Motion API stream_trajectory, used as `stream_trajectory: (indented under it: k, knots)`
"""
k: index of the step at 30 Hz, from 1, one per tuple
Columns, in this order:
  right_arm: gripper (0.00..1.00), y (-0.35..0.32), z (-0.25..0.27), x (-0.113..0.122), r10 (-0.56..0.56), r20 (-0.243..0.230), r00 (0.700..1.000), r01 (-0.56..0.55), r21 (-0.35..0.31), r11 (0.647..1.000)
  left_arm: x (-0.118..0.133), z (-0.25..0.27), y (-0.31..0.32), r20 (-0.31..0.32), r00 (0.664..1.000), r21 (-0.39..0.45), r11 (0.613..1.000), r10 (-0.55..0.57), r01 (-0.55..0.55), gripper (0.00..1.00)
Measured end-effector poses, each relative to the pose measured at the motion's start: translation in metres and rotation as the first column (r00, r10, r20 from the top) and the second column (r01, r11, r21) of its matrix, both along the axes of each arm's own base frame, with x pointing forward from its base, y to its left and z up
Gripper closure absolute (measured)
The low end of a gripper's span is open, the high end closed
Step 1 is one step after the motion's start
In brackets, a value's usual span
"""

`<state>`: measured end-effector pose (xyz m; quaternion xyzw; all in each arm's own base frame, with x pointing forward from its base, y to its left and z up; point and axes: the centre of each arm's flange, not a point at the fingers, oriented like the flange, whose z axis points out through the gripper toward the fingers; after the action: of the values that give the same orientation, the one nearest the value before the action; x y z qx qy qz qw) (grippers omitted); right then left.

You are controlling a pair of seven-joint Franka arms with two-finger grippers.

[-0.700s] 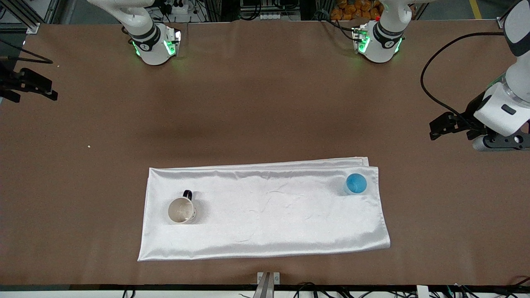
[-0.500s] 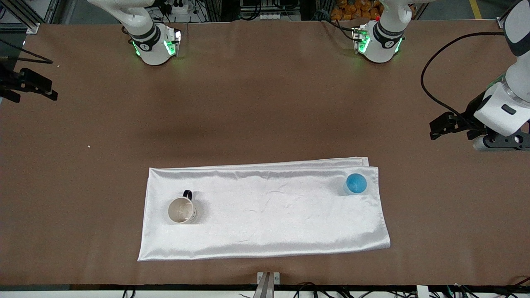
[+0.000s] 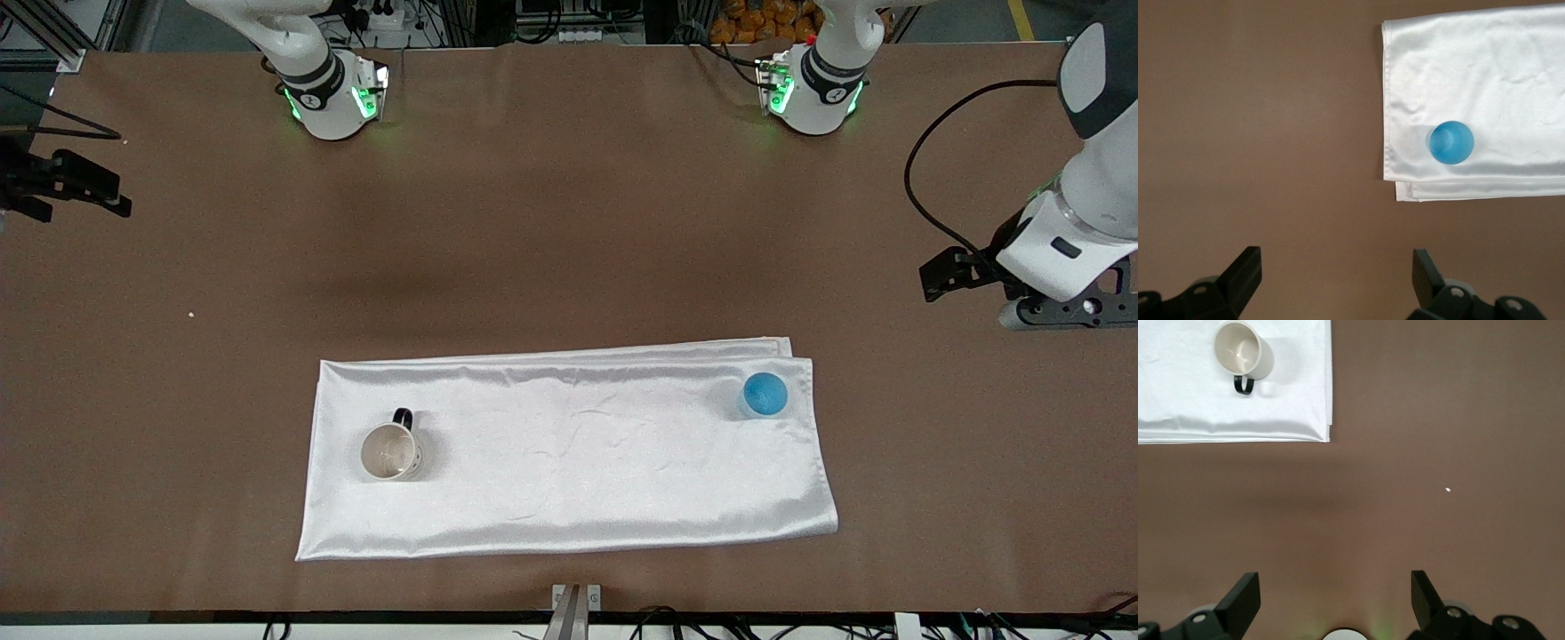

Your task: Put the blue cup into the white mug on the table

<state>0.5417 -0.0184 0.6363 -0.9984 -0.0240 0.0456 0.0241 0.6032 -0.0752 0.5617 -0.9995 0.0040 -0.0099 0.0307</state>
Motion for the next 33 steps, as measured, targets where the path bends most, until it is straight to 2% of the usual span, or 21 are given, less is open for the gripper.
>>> stream_trajectory:
  k: [8, 19, 23, 33]
  knots:
    - [0.00, 0.033, -0.051, 0.017, 0.048, 0.020, 0.999, -0.049, 0.022, 0.999, 0.006, -0.052, 0.000, 0.016, 1.000, -0.028, 1.000, 0.007, -0.007, 0.00]
    - [0.00, 0.094, -0.137, 0.041, 0.146, -0.061, 0.987, -0.145, 0.024, 0.989, 0.003, -0.120, -0.018, 0.040, 0.998, -0.048, 0.998, 0.038, -0.036, 0.00]
    - [0.00, 0.123, -0.177, 0.053, 0.187, -0.075, 0.980, -0.185, 0.023, 0.982, 0.007, -0.143, -0.023, 0.041, 0.998, -0.057, 0.998, 0.038, -0.036, 0.00]
    - [0.00, 0.179, -0.258, 0.074, 0.256, -0.058, 0.965, -0.255, 0.017, 0.967, 0.028, -0.210, -0.032, 0.071, 0.997, -0.096, 0.995, 0.032, -0.025, 0.00]
